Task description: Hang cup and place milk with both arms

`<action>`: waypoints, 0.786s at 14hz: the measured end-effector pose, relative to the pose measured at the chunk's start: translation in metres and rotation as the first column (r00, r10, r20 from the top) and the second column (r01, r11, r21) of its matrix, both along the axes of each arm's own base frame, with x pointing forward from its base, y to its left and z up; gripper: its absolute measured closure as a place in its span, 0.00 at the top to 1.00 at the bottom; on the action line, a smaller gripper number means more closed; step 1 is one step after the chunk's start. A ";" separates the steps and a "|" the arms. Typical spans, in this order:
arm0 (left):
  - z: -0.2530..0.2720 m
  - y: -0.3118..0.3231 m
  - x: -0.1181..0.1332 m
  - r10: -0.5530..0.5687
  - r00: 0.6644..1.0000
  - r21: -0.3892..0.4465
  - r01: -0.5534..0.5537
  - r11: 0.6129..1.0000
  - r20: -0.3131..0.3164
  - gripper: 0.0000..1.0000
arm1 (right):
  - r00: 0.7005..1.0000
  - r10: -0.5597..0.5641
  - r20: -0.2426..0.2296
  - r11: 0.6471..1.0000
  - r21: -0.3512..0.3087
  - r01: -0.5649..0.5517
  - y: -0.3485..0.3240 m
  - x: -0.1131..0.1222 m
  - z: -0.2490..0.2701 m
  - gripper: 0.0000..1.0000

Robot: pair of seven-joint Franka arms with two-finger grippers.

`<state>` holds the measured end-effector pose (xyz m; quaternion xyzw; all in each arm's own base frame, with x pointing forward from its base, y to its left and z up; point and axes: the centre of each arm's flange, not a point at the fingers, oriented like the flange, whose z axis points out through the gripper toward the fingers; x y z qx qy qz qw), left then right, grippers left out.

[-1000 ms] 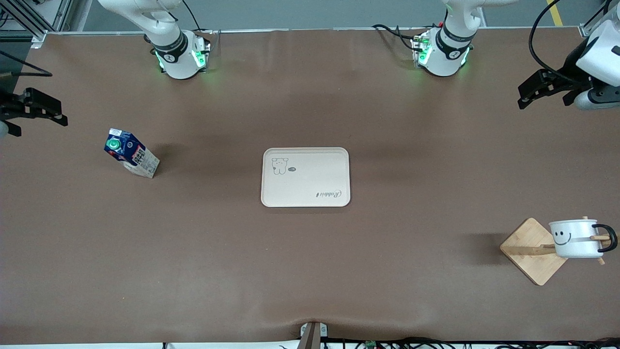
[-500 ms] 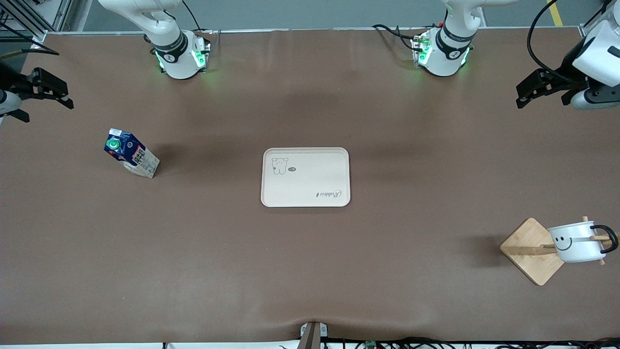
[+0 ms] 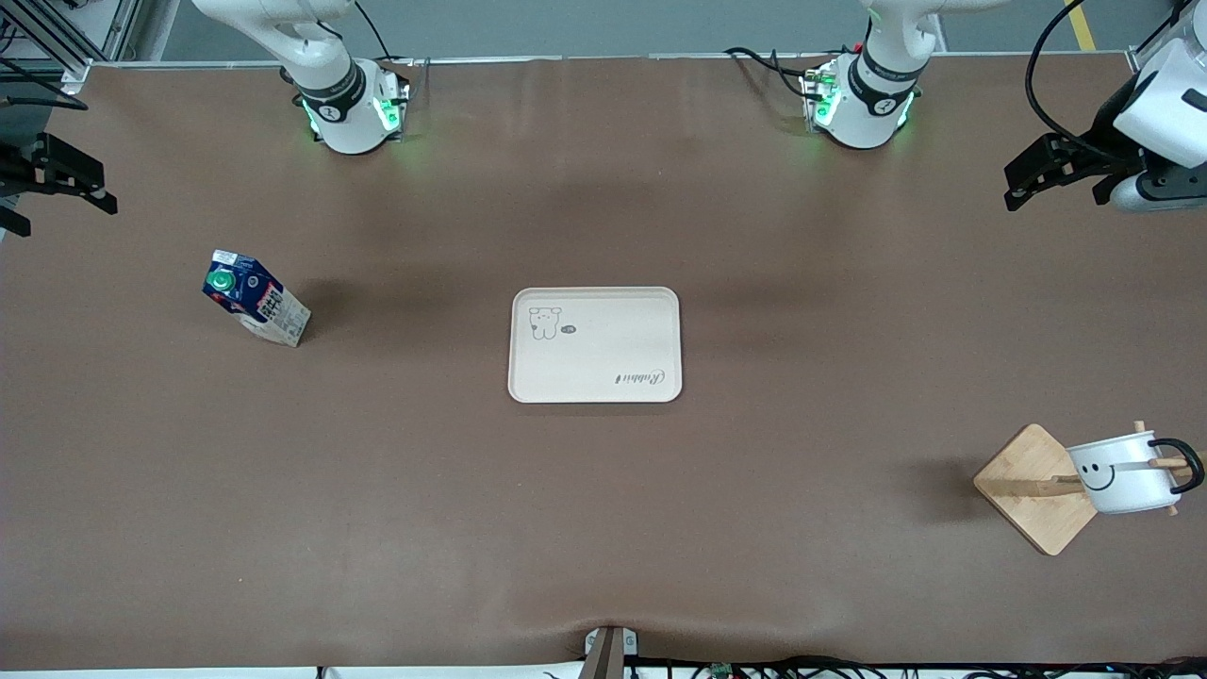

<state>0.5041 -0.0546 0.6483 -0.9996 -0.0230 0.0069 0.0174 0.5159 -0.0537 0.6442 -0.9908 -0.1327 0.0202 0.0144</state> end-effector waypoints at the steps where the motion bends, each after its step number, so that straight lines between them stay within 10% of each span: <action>1: 0.000 0.000 0.000 0.000 1.000 0.000 0.000 1.000 0.001 1.00 | 1.000 -0.013 0.000 1.000 0.000 0.013 0.000 0.000 0.000 1.00; 11: 0.008 0.005 0.001 0.010 1.000 -0.002 -0.010 1.000 0.017 1.00 | 0.986 -0.164 -0.035 0.983 0.076 0.166 0.001 -0.003 -0.002 1.00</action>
